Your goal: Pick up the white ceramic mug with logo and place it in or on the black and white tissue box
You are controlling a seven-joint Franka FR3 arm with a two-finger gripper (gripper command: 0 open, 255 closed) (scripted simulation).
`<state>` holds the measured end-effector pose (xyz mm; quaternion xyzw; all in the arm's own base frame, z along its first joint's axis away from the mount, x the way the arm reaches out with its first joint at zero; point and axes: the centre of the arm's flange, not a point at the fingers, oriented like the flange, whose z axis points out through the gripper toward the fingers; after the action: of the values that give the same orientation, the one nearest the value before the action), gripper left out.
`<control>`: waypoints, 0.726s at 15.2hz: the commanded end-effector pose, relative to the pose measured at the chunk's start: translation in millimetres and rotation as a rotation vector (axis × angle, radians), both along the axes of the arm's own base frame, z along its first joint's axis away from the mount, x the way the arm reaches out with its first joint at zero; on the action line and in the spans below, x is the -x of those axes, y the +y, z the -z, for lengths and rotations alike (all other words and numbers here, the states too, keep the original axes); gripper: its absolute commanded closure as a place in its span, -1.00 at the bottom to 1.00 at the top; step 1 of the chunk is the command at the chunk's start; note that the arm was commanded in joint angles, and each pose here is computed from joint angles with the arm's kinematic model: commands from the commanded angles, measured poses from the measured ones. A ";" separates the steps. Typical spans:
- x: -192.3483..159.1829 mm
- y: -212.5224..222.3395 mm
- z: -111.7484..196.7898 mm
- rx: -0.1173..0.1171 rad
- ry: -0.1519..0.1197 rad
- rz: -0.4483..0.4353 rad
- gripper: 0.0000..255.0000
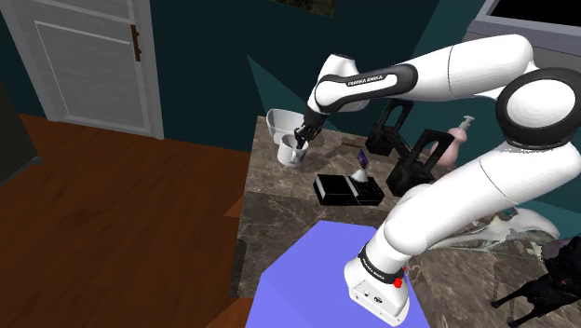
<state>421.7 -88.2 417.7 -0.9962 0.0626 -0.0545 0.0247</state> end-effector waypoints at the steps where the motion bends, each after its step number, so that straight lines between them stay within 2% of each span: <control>1: 0.4 -1.0 -11.3 0.000 0.000 0.000 1.00; 11: 0.4 -1.0 -64.1 0.000 0.000 0.000 1.00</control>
<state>421.9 -89.9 476.3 -0.9962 0.0627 -0.0546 0.0246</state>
